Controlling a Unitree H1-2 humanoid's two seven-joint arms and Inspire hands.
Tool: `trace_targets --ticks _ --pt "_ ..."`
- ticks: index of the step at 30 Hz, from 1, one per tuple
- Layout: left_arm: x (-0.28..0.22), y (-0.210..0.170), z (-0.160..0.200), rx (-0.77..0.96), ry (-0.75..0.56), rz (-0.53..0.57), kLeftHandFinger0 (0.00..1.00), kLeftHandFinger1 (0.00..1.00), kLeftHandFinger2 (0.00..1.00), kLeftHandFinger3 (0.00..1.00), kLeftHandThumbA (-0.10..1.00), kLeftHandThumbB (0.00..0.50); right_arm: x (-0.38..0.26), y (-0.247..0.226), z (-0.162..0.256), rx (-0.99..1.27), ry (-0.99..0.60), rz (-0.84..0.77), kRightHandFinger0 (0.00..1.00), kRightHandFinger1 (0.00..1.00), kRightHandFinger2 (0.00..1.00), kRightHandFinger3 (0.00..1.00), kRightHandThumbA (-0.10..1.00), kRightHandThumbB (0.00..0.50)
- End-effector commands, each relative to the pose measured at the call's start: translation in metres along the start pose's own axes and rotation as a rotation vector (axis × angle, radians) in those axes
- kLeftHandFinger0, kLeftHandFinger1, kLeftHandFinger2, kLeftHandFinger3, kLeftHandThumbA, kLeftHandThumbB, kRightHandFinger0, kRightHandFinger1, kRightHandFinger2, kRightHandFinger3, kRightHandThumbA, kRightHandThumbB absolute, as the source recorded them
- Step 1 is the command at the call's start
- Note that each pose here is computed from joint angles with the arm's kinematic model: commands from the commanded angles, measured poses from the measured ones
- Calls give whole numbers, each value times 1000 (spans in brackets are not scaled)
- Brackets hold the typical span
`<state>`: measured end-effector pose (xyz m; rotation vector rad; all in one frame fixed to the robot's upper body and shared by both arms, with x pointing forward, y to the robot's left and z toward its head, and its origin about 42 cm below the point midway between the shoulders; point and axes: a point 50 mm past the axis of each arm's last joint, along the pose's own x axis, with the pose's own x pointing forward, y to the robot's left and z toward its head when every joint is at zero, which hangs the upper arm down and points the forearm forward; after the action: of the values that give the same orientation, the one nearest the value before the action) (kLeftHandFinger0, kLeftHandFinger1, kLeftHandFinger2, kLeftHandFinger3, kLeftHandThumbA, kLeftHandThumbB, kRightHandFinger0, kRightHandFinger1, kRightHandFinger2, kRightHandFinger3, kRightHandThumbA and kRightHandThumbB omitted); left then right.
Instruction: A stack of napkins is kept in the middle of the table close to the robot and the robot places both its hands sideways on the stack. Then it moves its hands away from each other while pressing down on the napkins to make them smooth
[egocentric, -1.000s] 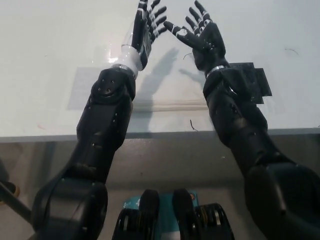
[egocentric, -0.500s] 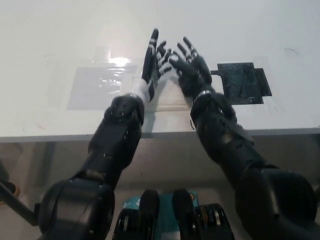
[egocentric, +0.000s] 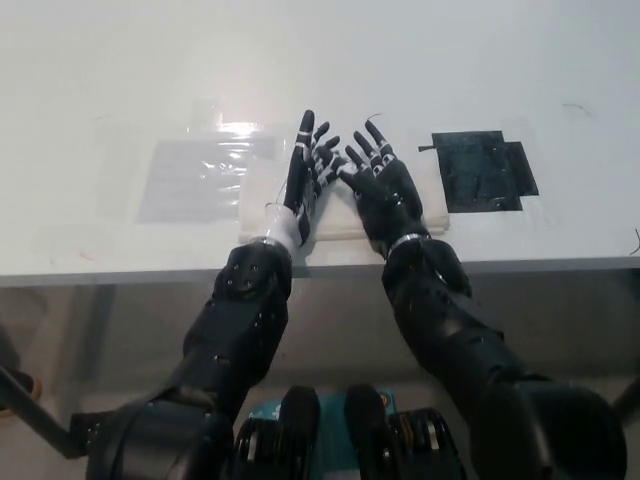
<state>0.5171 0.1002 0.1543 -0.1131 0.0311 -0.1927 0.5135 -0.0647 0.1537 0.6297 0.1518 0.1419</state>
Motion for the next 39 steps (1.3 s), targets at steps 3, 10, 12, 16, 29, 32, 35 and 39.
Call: trace_targets --ticks 3,10,12,16,29,32,35,39 --pt "-17 30 -28 54 64 27 1000 1000 1000 1000 1000 399 -16 -42 -16 -48 44 -44 1000 1000 1000 1000 1000 285" --pt "-21 74 -17 68 8 48 1000 1000 1000 1000 1000 415 -20 -90 10 -59 -6 -107 1000 1000 1000 1000 1000 275" --pt "-20 87 -9 79 -11 61 1000 1000 1000 1000 1000 417 -19 -100 23 -74 -19 -117 1000 1000 1000 1000 1000 289" --pt "-22 106 0 92 -27 71 1000 1000 1000 1000 1000 422 -19 -113 38 -80 -48 -121 1000 1000 1000 1000 1000 288" --pt "-27 136 23 134 -92 61 1000 1000 1000 1000 1000 382 -25 -136 54 -63 -103 -150 1000 1000 1000 1000 1000 253" --pt "-29 140 26 145 -98 51 1000 1000 1000 1000 1000 385 -27 -140 55 -63 -112 -140 1000 1000 1000 1000 1000 267" --pt "-35 132 37 175 -163 16 1000 1000 1000 1000 1000 375 -26 -133 68 -107 -217 -71 1000 1000 1000 1000 1000 264" --pt "-50 115 64 230 -262 -46 1000 1000 1000 1000 1000 376 -40 -99 107 -325 -451 93 1000 1000 1000 1000 1000 283"
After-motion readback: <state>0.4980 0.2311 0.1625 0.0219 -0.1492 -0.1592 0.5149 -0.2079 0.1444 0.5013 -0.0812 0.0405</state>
